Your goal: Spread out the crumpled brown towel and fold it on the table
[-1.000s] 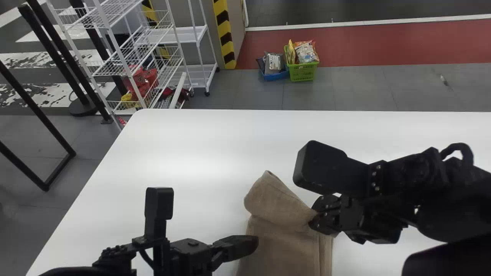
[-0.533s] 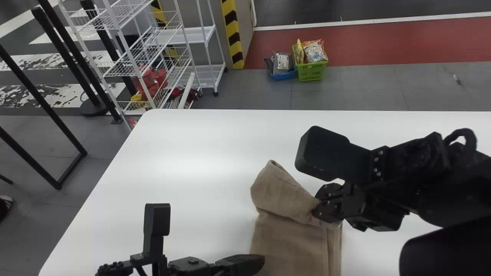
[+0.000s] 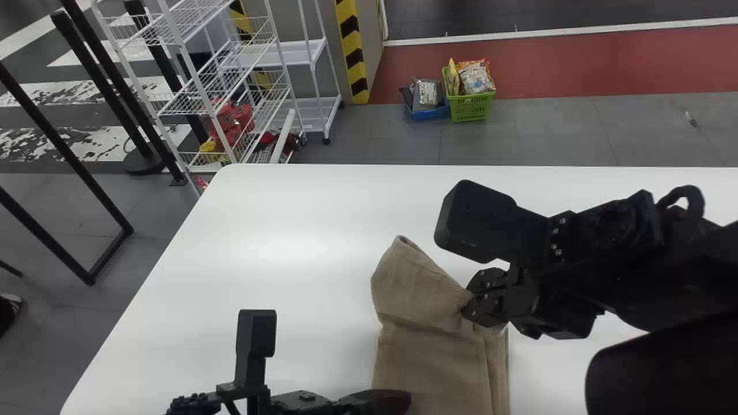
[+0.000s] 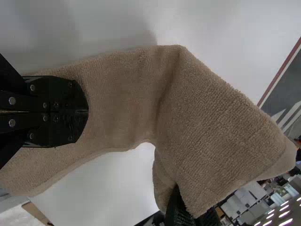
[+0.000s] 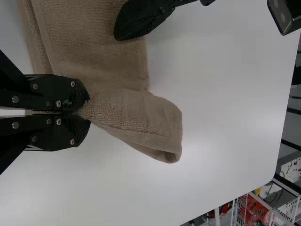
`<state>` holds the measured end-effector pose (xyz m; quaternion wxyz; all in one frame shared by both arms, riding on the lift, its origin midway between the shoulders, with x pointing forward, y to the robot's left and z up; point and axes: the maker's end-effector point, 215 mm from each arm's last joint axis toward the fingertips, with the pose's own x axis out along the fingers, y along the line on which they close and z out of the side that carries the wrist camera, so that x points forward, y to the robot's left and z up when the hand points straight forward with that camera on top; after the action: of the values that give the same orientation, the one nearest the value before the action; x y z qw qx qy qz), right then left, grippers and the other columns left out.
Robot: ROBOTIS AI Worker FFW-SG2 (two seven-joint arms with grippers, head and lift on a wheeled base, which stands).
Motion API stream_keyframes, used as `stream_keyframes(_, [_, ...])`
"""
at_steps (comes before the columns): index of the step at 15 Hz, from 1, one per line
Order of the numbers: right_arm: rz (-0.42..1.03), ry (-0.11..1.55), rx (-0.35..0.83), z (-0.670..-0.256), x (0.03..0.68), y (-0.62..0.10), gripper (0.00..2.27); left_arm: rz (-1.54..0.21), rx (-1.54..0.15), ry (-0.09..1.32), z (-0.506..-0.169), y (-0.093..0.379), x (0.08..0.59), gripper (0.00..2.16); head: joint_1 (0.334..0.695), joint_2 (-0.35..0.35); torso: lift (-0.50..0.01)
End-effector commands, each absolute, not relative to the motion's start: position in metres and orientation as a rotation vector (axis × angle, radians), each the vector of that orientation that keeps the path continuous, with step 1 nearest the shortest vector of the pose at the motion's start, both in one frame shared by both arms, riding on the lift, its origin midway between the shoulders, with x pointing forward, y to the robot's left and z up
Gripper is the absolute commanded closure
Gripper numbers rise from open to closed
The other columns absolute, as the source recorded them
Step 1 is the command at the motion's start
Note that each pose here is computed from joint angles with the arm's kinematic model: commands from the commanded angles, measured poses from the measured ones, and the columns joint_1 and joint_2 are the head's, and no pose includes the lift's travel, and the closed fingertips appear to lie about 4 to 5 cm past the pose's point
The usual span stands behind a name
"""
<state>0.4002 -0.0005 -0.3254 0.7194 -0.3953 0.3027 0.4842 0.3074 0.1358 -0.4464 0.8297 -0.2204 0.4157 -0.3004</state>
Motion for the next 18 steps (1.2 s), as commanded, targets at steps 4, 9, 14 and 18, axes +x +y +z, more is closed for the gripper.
stream_keyframes(4, [1.065,0.667,-0.865,-0.321,0.404,-0.003,1.11,-0.626,-0.439,0.892,-0.455,0.13,0.315,1.97,0.695,0.218,-0.127])
stream_keyframes(9, [1.053,0.642,-0.859,-0.31,0.417,-0.003,1.11,-0.631,-0.404,0.902,-0.462,0.116,0.328,1.97,0.695,0.186,-0.127])
stream_keyframes(14, [1.112,0.641,-0.859,-0.317,0.396,0.01,1.11,-0.618,-0.391,0.885,-0.466,0.119,0.34,1.97,0.695,0.183,-0.127])
stream_keyframes(18, [1.147,0.69,-0.887,-0.344,0.368,-0.002,1.11,-0.603,-0.381,0.87,-0.464,0.125,0.345,1.97,0.695,0.201,-0.127])
